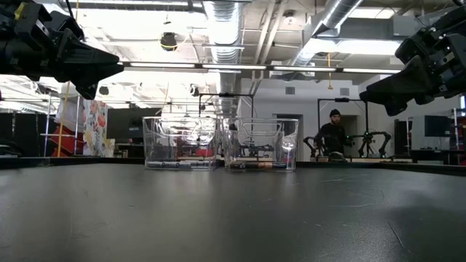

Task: Sort batteries
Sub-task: Return to Home Position

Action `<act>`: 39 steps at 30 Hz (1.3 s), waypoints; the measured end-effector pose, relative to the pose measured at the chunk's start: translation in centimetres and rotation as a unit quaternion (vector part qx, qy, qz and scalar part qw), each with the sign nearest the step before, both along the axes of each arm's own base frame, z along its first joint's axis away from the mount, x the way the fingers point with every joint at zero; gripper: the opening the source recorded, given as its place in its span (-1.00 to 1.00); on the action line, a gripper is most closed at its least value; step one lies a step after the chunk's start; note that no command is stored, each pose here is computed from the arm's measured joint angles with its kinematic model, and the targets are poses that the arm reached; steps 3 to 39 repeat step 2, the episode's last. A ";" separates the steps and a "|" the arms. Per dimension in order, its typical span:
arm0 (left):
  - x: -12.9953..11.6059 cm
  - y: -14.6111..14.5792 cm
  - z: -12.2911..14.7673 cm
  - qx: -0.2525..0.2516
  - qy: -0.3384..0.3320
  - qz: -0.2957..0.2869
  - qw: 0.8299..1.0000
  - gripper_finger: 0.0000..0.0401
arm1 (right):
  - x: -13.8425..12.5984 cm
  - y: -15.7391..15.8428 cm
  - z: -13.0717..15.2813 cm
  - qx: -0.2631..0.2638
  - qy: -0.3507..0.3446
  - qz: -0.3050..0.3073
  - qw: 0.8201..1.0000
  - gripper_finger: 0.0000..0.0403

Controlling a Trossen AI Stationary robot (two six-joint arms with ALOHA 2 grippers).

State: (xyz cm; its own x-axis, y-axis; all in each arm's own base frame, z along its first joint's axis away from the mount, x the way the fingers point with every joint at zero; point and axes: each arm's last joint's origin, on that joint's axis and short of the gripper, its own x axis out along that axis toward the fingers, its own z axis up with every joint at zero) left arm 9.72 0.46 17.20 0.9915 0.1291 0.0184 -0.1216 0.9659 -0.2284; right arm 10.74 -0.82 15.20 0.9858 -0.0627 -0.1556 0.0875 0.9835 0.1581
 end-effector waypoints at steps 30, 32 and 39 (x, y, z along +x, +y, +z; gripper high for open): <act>0.0 0.0 0.0 0.000 0.000 0.000 1.000 -0.49 | 0.0 0.0 0.0 0.000 0.000 0.000 1.000 -0.34; 0.0 0.0 0.0 0.000 0.000 0.000 1.000 -0.49 | 0.0 0.0 0.0 0.000 0.000 0.000 1.000 -0.34; 0.0 0.0 0.0 0.000 0.000 0.000 1.000 -0.49 | 0.0 0.0 0.0 0.000 0.000 0.000 1.000 -0.34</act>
